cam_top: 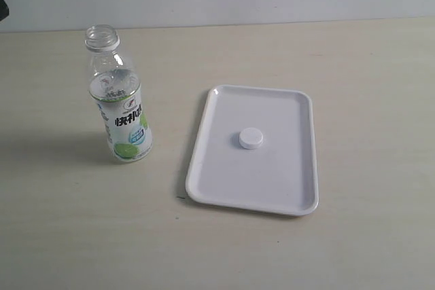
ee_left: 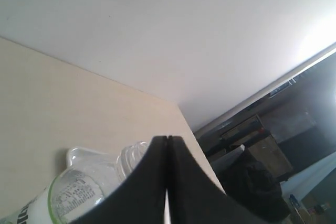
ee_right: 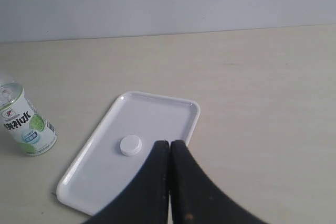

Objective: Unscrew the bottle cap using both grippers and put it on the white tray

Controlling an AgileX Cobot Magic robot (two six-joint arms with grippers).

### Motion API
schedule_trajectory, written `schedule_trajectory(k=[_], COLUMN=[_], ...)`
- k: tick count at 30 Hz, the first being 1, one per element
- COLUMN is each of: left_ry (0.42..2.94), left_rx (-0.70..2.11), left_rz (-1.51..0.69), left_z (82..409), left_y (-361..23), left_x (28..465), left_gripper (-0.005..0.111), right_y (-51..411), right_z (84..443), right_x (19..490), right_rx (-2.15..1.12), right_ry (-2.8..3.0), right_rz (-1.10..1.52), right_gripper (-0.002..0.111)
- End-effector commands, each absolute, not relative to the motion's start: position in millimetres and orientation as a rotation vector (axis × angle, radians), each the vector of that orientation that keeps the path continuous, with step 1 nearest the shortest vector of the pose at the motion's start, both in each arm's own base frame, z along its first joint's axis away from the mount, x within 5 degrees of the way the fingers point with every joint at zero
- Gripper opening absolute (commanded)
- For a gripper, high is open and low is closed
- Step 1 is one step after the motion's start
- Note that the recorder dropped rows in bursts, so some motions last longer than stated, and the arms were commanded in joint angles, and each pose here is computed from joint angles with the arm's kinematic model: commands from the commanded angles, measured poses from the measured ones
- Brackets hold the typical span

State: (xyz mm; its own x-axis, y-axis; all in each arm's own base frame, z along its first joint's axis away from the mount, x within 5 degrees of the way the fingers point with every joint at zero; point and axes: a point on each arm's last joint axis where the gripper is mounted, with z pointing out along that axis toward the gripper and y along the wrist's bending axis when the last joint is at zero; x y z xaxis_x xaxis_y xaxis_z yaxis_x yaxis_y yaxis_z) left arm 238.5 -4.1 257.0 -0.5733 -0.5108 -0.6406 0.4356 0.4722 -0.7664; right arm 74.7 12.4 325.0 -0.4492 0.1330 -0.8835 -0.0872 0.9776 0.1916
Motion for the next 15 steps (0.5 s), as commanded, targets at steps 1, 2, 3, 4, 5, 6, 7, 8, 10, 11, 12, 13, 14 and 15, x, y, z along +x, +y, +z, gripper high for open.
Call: schedule_trajectory(k=[1,2,3,4,5,6,7,8,10,11,12,13,14,15], left_ry=[1.810,1.849,1.857,1.856,1.851,1.835,1.803,1.805,1.793,1.797,1.799,1.782,1.772,1.753], left_rx=[-0.003,0.053,0.081,0.095,0.107,0.133,0.199,0.178,0.083,0.004,-0.061,-0.079,-0.089,-0.120], left_rz=[-1.248,-1.233,-1.221,-1.213,-1.204,-1.181,-1.114,-0.985,-0.774,-0.603,-0.395,-0.288,-0.130,-0.018], left_z=[254.5,253.3,253.6,254.8,255.8,257.3,263.2,269.5,282.1,287.8,294.1,300.6,306.7,313.1], left_y=[-6.5,-8.8,-9.7,-10.1,-10.4,-10.4,-11.5,-9.8,-3.8,4.3,14.6,18.3,24.7,29.1], left_x=[234.2,230.1,228.3,227.2,226.6,226.2,223.2,222.1,219.3,216.8,210.8,204.0,195.7,186.8], left_gripper=[0.000,0.000,0.000,0.000,0.000,0.000,0.000,0.000,0.000,0.000,0.000,0.000,0.000,0.000], right_y=[12.0,12.0,12.1,12.1,12.0,12.0,12.2,12.0,12.0,12.0,12.0,12.0,12.0,12.0], right_z=[324.1,324.1,324.3,324.3,324.3,324.3,324.6,324.6,324.6,324.6,324.6,324.6,324.6,324.6], right_x=[74.4,74.4,74.4,74.4,74.5,74.5,74.6,74.6,74.6,74.6,74.6,74.6,74.6,74.6], right_rx=[0.036,0.036,0.036,0.036,0.035,0.035,0.035,0.034,0.034,0.034,0.034,0.034,0.034,0.034], right_ry=[2.021,2.021,2.019,2.019,2.018,2.018,2.015,2.014,2.014,2.014,2.014,2.014,2.014,2.014], right_rz=[0.250,0.250,0.251,0.251,0.249,0.249,0.252,0.248,0.248,0.248,0.248,0.248,0.248,0.248], right_gripper=[0.000,0.000,0.000,0.000,0.000,0.000,0.000,0.000,0.000,0.000,0.000,0.000,0.000,0.000])
